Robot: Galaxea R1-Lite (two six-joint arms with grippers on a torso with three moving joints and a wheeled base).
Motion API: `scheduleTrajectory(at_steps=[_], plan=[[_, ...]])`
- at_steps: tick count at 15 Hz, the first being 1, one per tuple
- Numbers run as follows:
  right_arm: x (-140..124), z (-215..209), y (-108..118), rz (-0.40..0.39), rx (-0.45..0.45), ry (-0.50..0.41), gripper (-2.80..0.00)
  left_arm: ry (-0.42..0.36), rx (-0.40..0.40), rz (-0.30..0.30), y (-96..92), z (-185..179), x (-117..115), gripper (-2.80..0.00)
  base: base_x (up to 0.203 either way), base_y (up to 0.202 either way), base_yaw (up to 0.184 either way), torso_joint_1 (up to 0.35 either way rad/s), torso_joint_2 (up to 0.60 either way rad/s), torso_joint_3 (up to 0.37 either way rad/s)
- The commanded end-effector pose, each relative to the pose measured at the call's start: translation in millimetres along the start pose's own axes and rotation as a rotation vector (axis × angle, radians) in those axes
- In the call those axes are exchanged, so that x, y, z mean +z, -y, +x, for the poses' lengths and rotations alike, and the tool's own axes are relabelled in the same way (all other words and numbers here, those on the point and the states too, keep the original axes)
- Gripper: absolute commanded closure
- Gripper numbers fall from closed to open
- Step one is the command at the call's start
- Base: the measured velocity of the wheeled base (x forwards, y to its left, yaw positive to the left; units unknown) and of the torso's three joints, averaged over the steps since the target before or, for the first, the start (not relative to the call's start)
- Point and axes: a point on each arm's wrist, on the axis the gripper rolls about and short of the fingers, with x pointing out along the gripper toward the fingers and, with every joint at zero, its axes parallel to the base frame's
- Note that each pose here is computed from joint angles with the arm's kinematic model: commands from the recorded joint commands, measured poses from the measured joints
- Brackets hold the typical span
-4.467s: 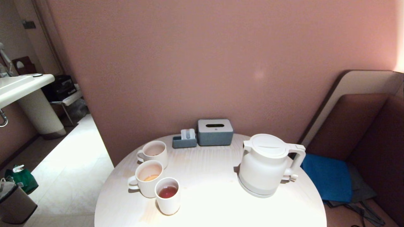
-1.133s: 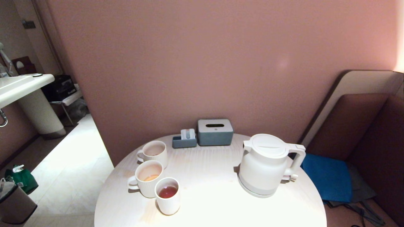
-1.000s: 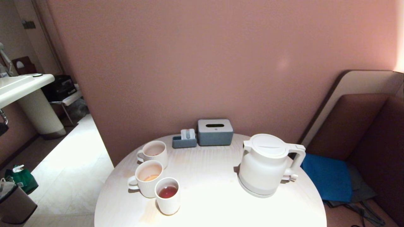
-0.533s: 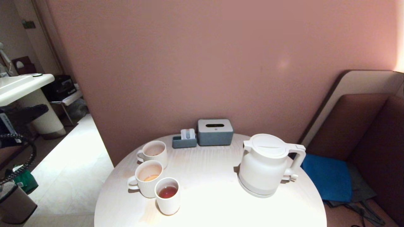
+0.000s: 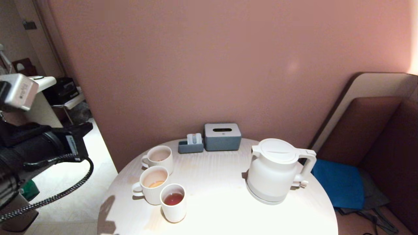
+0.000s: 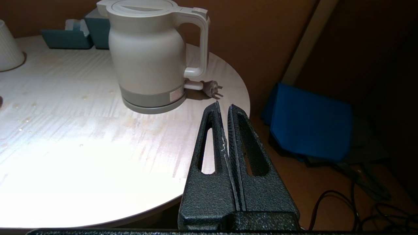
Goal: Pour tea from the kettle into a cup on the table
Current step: Pick up the cup
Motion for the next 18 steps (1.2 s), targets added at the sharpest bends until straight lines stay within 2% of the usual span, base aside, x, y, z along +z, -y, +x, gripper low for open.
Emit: scheduleTrajectory(at_steps=[1,4,9,18], plan=[[-0.1,0.1,0.0,-0.001,0.000,-0.001,0.00,-0.013,0.007,0.038,14.3,17.6,-29.5,0.00,0.000,0.000,0.000,0.000,0.00,0.000],[0.2,0.1,0.0,-0.001,0.000,0.000,0.00,-0.037,-0.027,0.056,22.6,12.6,-49.0,0.00,0.000,0.000,0.000,0.000,0.00,0.000],[0.2,0.1,0.0,0.002,-0.001,0.000,0.00,-0.107,-0.026,0.047,20.1,7.7,-72.1,0.00,0.000,0.000,0.000,0.000,0.00,0.000],[0.3,0.5,0.3,0.014,-0.012,0.011,0.00,-0.098,-0.049,0.047,28.9,25.6,-106.8,0.00,0.000,0.000,0.000,0.000,0.00,0.000]])
